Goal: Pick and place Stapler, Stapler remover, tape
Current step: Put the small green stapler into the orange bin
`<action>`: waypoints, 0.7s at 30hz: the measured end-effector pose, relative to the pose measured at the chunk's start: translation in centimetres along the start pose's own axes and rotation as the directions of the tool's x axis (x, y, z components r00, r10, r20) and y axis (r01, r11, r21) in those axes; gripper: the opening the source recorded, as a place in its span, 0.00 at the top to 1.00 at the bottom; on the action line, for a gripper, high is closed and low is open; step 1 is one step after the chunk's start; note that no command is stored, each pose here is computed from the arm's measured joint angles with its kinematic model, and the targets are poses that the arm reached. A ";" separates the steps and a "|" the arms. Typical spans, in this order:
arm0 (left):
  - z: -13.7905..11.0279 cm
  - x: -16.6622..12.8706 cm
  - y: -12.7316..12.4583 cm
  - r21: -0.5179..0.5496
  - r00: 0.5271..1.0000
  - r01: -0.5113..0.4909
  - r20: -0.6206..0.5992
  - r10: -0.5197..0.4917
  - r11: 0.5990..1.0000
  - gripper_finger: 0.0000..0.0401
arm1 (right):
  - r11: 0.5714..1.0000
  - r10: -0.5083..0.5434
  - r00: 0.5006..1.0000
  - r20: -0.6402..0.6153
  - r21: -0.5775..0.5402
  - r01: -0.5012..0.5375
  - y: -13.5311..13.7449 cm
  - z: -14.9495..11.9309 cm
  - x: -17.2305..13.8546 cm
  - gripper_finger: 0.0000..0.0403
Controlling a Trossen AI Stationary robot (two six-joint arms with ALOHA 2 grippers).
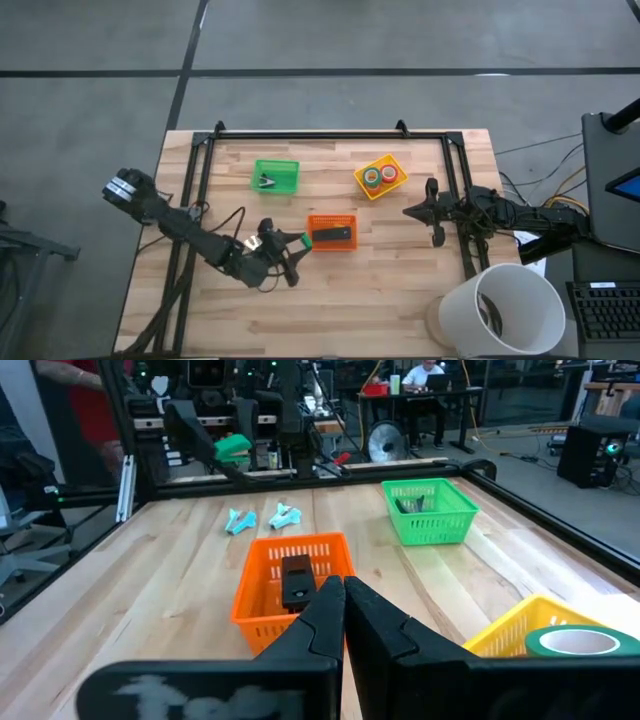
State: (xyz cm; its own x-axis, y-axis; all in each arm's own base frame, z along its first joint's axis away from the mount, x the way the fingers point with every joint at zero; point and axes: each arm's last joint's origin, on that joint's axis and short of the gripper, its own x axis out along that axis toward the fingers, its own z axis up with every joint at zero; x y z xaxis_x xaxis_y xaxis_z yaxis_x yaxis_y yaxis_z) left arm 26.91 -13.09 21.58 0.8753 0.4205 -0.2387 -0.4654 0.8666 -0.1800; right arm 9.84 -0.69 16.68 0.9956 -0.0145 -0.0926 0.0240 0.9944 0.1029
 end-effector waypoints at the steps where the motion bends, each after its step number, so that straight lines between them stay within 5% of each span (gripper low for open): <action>1: 0.0 0.4 0.0 -0.011 1.000 -0.004 0.011 0.004 1.000 0.52 | 1.000 0.000 1.000 0.000 0.000 0.000 0.0 0.0 0.0 0.98; 13: -1.4 4.1 -0.3 -0.053 0.999 0.031 -0.007 -0.031 0.998 0.52 | 1.000 0.001 1.000 -0.001 0.000 -0.001 0.0 0.0 0.0 0.98; 21: -3.6 6.7 -0.7 0.048 0.998 0.013 -0.069 -0.009 0.999 0.52 | 1.000 0.000 1.000 0.000 0.000 0.000 0.0 0.0 0.0 0.98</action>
State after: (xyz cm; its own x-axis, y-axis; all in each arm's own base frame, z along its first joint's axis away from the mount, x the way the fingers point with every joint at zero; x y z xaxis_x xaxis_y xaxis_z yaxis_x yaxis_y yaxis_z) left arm 32.59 -11.88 16.65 0.8684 0.3929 -0.3025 -0.4475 0.8838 -0.1365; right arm 9.84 -0.69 16.68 0.9956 -0.0145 -0.0926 0.0240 0.9944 0.1029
